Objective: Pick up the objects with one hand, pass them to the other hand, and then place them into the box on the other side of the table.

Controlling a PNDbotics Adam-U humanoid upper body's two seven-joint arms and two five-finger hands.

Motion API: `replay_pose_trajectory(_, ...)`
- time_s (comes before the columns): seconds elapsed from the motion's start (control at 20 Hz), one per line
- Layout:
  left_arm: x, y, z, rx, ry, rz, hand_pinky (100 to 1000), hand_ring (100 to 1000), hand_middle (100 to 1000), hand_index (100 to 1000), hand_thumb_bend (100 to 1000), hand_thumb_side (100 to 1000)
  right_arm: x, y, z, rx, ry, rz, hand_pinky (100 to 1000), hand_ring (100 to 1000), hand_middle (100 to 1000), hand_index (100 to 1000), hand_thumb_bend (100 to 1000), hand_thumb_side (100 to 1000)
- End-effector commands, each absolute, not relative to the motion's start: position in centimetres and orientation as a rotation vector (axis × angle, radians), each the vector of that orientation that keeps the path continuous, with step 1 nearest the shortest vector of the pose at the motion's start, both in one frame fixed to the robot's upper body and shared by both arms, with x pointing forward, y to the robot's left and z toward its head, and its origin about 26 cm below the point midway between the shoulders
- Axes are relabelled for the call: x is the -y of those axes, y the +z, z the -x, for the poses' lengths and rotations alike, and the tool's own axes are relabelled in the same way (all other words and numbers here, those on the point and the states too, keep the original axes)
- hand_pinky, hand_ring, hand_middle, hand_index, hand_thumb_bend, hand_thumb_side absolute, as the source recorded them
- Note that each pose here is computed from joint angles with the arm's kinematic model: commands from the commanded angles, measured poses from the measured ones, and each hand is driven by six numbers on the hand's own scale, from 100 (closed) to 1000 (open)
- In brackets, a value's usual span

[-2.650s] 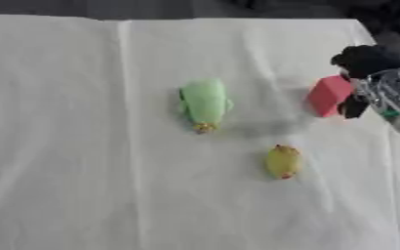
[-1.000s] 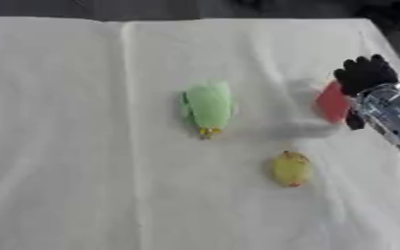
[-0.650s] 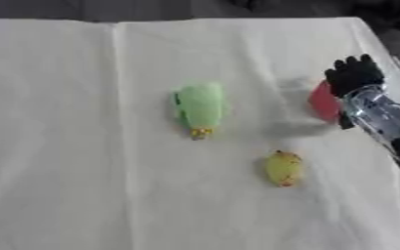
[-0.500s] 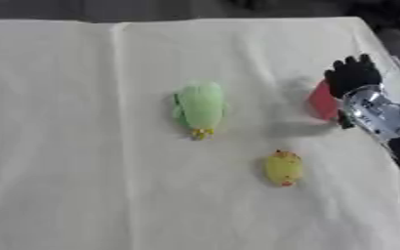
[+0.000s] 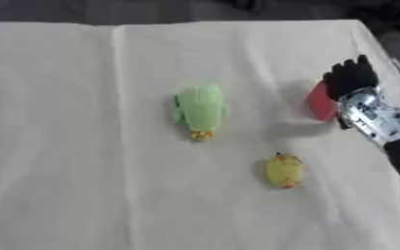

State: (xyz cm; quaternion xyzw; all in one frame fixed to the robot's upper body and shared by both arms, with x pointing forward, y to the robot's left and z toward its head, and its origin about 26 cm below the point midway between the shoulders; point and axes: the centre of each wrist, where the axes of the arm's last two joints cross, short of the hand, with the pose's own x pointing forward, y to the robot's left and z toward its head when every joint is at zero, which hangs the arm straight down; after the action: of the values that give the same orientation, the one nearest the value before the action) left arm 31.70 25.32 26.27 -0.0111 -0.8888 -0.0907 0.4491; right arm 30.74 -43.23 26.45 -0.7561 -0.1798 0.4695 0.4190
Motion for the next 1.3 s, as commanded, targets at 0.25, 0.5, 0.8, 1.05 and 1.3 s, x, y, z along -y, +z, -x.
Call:
replay_pose_trajectory(0.25,-25.6,27.0,-31.2,2.223,-0.254,0.002,908,836,732,807,671,501,42.3,27.8,-30.4,0.633,1.124,1.972,964,862,628,630,276,100)
replay_pose_trajectory(0.5,-25.8,27.0,-31.2,2.222,-0.252,-0.005,908,837,731,807,671,501,42.0,28.0,-30.3,0.707,1.098,2.014,950,843,558,464,243,100)
replay_pose_trajectory(0.8,-26.2,26.8,-31.1,2.213,-0.250,-0.025,907,838,730,807,671,502,40.3,28.8,-29.5,0.848,1.042,1.989,926,802,558,472,212,100)
replay_pose_trajectory(1.05,-26.3,26.8,-31.1,2.212,-0.256,-0.034,907,838,731,808,672,504,36.9,29.3,-27.7,1.084,0.941,1.843,897,753,562,489,207,100)
replay_pose_trajectory(1.3,-26.1,27.1,-31.1,2.214,-0.288,-0.026,906,839,733,809,673,504,35.5,28.4,-27.5,1.256,0.849,1.726,871,708,565,500,202,100)
